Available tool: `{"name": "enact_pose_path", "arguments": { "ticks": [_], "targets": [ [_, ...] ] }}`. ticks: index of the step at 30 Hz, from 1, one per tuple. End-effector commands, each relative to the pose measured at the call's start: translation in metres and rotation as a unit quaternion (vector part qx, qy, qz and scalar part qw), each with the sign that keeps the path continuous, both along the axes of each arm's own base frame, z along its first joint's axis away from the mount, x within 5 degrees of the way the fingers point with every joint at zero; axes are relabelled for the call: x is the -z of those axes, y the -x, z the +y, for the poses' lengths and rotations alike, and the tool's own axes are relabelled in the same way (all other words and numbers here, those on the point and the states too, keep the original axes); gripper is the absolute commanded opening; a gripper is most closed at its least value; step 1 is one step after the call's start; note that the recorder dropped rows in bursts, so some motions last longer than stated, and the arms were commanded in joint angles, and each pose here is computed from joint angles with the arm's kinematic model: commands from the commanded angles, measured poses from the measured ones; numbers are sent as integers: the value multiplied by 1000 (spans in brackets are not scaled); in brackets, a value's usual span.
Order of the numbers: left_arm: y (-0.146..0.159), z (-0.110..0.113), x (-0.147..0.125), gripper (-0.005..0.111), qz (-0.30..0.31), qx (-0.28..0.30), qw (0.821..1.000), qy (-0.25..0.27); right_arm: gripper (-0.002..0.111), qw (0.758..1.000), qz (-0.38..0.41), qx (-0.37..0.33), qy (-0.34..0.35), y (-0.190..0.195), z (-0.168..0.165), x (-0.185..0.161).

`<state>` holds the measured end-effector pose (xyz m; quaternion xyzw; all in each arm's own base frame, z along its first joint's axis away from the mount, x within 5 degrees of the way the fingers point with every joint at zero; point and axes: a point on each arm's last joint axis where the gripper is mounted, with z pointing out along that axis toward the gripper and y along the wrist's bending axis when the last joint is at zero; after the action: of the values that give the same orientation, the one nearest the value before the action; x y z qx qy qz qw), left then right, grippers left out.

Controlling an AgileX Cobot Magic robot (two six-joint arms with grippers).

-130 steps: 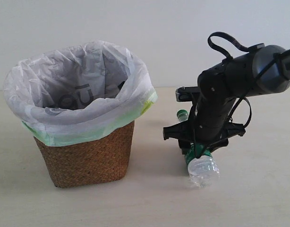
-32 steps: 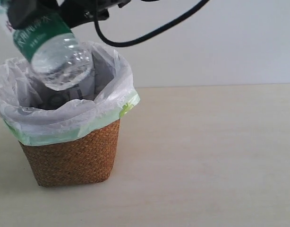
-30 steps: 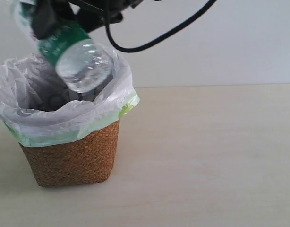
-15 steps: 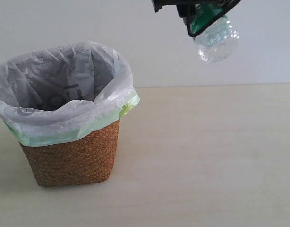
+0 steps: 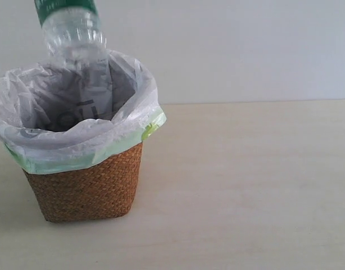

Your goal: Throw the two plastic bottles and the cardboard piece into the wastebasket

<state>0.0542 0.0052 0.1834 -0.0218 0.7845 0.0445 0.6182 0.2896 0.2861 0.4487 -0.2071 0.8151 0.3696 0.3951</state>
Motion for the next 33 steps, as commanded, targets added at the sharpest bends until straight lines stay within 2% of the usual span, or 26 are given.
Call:
{"name": "enact_pose_path", "arguments": {
  "ticks": [1, 7, 10, 11, 14, 17, 20, 21, 23, 29, 30, 33],
  "targets": [
    [0, 0, -2, 108, -8, -2, 1000, 4, 101, 995, 23, 46, 85, -5, -14, 13],
    [0, 0, -2, 108, -8, -2, 1000, 4, 101, 988, 50, 49, 141, -2, -21, 21],
    [0, 0, -2, 108, -8, -2, 1000, 4, 101, 976, 59, 54, 202, 0, -29, 28],
    [0, 0, -2, 108, -8, -2, 1000, 4, 97, 967, 62, 62, 238, 0, -34, 31],
    [0, 0, -2, 108, -8, -2, 1000, 4, 78, 952, 22, 30, 305, -1, -40, 34],
    [0, 0, -2, 108, -8, -2, 1000, 4, 50, 959, 45, 18, 278, 3, -36, 33],
    [0, 0, -2, 108, -8, -2, 1000, 4, 36, 962, 48, 1, 268, 7, -34, 32],
    [0, 0, -2, 108, -8, -2, 1000, 4, 26, 963, 57, 27, 260, 7, -37, 29],
    [0, 0, -2, 108, -8, -2, 1000, 4, 2, 965, 53, 32, 257, 10, -40, 24],
    [0, 0, -2, 108, -8, -2, 1000, 4, 0, 964, -9, 75, 254, 31, -72, -14],
    [0, 0, -2, 108, -8, -2, 1000, 4, 0, 958, -35, 80, 274, 39, -84, -19],
    [0, 0, -2, 108, -8, -2, 1000, 4, 0, 950, -43, 84, 299, 60, -107, -17]
  ]
}}
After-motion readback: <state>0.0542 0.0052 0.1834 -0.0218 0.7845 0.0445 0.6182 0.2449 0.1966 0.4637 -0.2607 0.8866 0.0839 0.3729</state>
